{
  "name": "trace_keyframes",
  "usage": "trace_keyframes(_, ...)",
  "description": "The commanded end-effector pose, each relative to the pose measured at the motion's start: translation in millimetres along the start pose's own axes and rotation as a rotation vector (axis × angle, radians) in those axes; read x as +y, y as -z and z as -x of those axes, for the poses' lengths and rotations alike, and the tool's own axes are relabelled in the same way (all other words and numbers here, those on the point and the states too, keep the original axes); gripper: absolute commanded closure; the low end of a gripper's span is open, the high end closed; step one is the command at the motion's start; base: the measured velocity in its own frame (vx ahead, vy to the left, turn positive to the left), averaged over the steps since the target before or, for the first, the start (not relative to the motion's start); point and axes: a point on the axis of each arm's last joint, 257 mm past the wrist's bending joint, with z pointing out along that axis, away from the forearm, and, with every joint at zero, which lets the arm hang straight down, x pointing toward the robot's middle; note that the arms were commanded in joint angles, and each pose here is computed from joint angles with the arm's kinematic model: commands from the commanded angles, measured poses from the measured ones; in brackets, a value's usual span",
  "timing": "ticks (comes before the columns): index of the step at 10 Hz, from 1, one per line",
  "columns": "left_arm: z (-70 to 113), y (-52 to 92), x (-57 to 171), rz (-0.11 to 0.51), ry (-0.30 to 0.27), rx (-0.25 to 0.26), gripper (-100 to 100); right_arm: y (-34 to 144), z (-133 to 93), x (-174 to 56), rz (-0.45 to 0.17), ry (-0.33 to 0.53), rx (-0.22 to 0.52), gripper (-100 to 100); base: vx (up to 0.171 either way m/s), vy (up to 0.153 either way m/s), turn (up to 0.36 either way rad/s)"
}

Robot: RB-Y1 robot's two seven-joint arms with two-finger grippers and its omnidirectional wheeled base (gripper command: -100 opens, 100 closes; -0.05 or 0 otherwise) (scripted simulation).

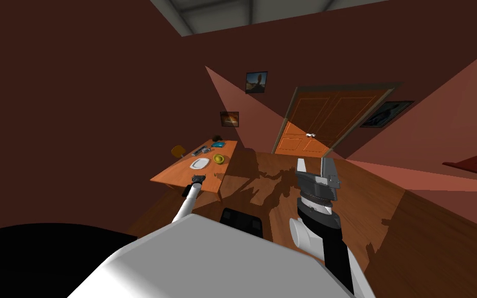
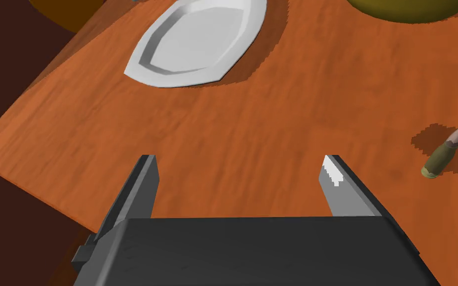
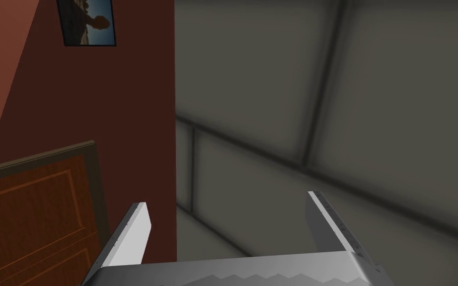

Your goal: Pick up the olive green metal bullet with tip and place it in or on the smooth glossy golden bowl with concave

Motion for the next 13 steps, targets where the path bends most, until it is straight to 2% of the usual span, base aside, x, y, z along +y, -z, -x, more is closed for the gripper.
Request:
trace_keyframes(1, 10.3, -2.1, 22.5, 0.044, 0.074, -0.039, -100, 0.0, 0.0, 0.0, 0.0, 0.0, 0.0, 0, 0.038, -0.041, -0.024)
trace_keyframes(3, 20.5, -1.5, 52.3, 0.096, 0.151, -0.081, -100, 0.0, 0.0, 0.0, 0.0, 0.0, 0.0, 0, 0.037, -0.022, -0.03)
trace_keyframes(4, 20.5, -1.5, 52.3, 0.096, 0.151, -0.081, -100, 0.0, 0.0, 0.0, 0.0, 0.0, 0.0, 0, 0.025, -0.008, -0.01)
trace_keyframes(6, 25.5, 0.8, 80.5, 0.143, 0.216, -0.113, -100, 0.0, 0.0, 0.0, 0.0, 0.0, 0.0, 0, 0.023, 0.002, -0.02)
trace_keyframes(7, 27.0, 4.2, 105.1, 0.183, 0.266, -0.134, -100, 0.0, 0.0, 0.0, 0.0, 0.0, 0.0, 0, 0.054, 0.015, -0.047)
trace_keyframes(8, 27.0, 4.2, 105.1, 0.183, 0.266, -0.134, -100, 0.0, 0.0, 0.0, 0.0, 0.0, 0.0, 0, 0.053, 0.02, -0.023)
trace_keyframes(9, 26.7, 7.4, 122.0, 0.209, 0.296, -0.147, -100, 0.0, 0.0, 0.0, 0.0, 0.0, 0.0, 0, 0.05, 0.022, -0.012)
trace_keyframes(12, 26.9, 7.2, 121.6, 0.207, 0.295, -0.146, -100, 0.0, 0.0, 0.0, 0.0, 0.0, 0.0, 0, 0.017, 0.011, -0.004)
trace_keyframes(13, 26.8, 7.2, 121.9, 0.209, 0.295, -0.146, 0, 0.0, 0.0, 0.0, 0.0, 0.0, 0.0, 0, 0.0, 0.0, 0.0)
